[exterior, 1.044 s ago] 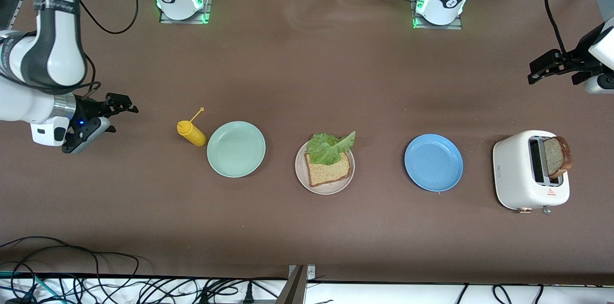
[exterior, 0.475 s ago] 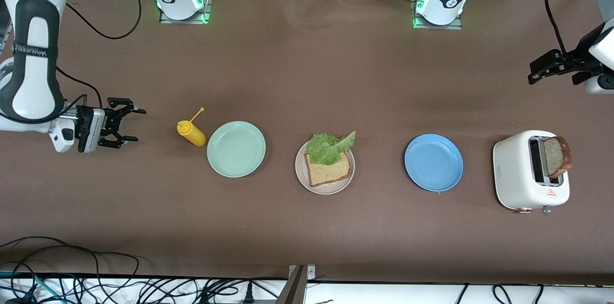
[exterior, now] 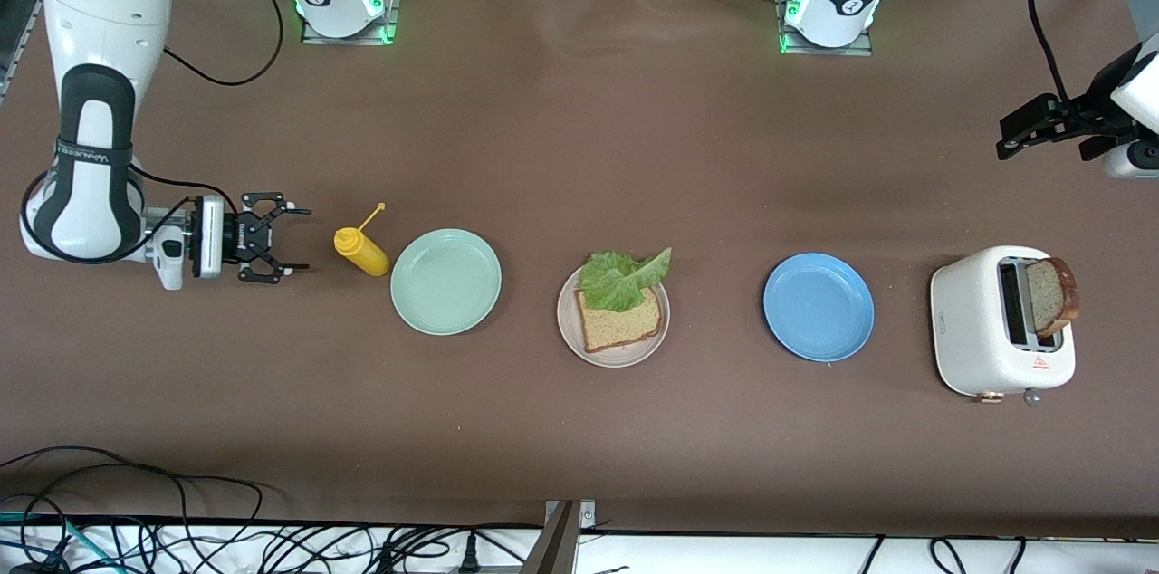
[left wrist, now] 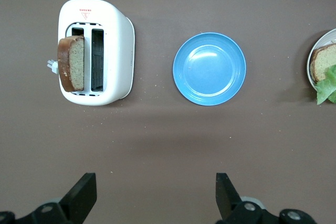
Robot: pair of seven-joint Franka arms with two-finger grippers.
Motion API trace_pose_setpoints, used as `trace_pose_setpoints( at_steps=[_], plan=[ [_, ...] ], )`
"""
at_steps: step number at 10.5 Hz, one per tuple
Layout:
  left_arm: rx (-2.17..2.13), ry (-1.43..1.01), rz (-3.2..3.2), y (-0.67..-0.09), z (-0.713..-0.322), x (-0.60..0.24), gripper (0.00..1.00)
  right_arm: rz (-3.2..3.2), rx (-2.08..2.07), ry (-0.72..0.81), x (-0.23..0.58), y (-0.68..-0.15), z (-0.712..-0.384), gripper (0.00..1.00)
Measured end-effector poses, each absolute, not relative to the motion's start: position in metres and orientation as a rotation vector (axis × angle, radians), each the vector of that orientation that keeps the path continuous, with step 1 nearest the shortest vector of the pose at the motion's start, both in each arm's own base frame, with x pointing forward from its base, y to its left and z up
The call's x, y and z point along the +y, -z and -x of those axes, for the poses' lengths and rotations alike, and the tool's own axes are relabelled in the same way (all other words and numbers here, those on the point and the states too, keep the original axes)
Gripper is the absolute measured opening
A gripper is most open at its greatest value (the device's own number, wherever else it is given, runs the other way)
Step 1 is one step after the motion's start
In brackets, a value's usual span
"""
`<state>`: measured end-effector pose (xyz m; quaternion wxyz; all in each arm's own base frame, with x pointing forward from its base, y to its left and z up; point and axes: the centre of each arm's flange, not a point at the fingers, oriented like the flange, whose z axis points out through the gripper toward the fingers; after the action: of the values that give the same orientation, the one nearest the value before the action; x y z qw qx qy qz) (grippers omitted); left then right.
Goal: Make sandwich on beige plate with both arms
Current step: 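Grasp the yellow mustard bottle with the right gripper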
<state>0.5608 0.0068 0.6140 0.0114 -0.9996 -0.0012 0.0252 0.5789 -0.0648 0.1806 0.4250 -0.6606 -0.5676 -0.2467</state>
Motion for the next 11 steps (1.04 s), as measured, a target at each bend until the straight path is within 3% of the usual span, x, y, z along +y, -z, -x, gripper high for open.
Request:
trace_pose_setpoints(
  at_steps=[4,11],
  plan=[
    [-0.004,-0.080,3.118,-0.613,-0.561,0.007,1.00,1.512,-1.414,0.817,-0.049,-0.133,-0.574,1.00],
    [-0.008,-0.081,3.118,-0.613,-0.561,0.008,1.00,1.431,-1.337,0.922,-0.014,-0.114,-0.577,0.98]
  ],
)
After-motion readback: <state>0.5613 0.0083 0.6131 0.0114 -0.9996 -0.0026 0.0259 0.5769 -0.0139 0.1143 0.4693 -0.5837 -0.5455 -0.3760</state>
